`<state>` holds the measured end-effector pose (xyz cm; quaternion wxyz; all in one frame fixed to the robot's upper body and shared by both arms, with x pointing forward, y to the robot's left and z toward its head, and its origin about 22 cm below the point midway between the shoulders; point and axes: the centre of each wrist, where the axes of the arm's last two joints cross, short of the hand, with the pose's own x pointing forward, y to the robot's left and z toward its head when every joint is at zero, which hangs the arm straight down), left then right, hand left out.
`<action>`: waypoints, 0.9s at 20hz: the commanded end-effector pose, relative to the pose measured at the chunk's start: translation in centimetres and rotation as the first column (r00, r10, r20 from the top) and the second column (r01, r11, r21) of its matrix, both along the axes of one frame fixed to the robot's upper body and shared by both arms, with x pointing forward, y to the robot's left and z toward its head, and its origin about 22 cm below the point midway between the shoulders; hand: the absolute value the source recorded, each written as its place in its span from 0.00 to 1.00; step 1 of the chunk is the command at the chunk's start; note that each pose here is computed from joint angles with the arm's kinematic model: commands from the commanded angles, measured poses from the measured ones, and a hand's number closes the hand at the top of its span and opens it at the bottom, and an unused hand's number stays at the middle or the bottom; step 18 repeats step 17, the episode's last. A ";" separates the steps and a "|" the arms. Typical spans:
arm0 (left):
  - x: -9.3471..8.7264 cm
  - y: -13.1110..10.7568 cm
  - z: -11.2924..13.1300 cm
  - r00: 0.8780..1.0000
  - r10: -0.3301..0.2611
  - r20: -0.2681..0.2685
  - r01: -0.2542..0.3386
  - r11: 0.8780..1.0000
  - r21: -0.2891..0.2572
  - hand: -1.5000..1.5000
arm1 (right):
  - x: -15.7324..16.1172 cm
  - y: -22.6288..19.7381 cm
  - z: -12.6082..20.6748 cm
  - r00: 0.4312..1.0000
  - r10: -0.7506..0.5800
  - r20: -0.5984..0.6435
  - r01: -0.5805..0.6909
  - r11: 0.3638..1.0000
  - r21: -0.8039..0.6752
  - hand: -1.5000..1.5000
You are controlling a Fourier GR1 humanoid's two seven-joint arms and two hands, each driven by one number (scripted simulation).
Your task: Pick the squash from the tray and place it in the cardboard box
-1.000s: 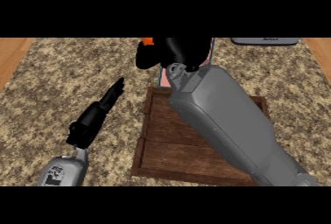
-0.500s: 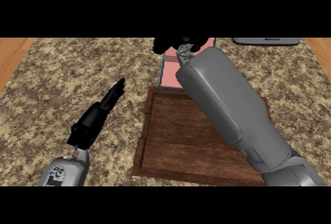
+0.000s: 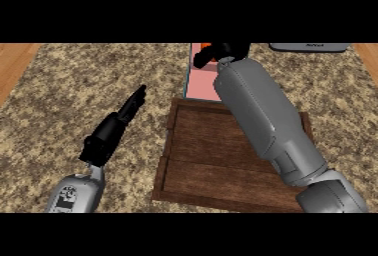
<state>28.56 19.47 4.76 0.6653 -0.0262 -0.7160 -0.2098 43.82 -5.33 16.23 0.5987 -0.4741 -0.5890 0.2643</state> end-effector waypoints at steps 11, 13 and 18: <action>-0.5 0.9 -0.8 1.000 0.009 -0.019 -0.009 1.000 -0.001 0.50 | 1.0 -4.8 -2.7 0.961 -0.077 0.267 -0.045 0.906 0.421 0.00; -0.2 -0.3 -0.9 1.000 0.012 -0.009 -0.012 1.000 0.001 0.50 | 0.8 -4.9 -2.6 0.945 -0.106 0.308 -0.069 0.860 0.506 0.00; -0.5 0.8 0.1 1.000 0.026 -0.002 -0.026 1.000 -0.012 0.50 | 0.4 -8.2 -2.4 0.910 -0.179 0.373 -0.104 0.775 0.624 0.00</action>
